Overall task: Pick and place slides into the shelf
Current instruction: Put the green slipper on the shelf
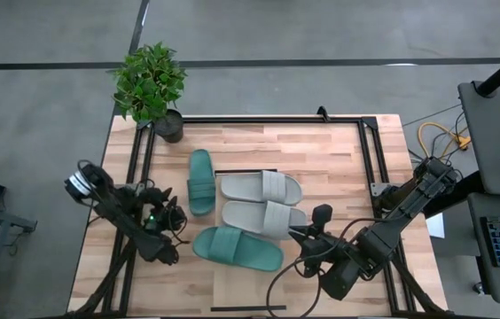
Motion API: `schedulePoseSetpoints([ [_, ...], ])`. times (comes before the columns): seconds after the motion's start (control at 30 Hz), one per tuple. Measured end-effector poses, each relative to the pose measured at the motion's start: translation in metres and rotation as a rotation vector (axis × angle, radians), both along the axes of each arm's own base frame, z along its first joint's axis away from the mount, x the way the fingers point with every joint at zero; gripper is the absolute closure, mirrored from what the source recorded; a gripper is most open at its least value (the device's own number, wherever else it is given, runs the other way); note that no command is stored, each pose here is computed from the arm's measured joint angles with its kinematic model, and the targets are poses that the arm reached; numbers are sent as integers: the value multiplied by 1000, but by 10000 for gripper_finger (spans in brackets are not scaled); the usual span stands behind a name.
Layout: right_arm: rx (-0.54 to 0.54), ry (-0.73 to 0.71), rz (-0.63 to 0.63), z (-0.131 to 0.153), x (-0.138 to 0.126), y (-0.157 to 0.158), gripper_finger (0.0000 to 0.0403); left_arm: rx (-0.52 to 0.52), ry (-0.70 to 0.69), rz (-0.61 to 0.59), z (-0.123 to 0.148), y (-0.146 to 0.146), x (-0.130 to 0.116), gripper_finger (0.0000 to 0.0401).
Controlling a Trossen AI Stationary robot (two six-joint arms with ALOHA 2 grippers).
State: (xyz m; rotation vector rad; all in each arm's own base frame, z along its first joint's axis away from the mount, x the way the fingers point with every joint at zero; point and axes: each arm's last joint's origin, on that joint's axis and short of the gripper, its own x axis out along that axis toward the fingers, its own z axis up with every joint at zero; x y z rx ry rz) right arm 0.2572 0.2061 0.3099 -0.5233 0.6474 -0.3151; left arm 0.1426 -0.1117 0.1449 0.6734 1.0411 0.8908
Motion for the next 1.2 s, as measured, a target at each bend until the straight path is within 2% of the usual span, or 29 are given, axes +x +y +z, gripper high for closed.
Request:
schedulePoseSetpoints([
  [0.27, -3, 0, 0, 0, 0, 0, 339, 13, -94, -89, -10, -3, 6, 229],
  [0.47, -4, 0, 0, 0, 0, 0, 344, -23, -48, -157, -17, -5, 7, 229],
  [0.8, -3, -1, -1, 0, 0, 0, 343, -19, -115, -188, -32, 3, 2, 228],
  [0.93, -3, -1, -1, 0, 0, 0, 343, -25, -184, -212, -34, 1, 5, 228],
  [1.07, -3, -2, -1, 0, 0, 0, 342, -2, -162, -234, -36, 3, 8, 228],
  [1.2, -2, -2, -1, 0, 0, 0, 344, -12, -175, -198, -38, 8, 12, 228],
])
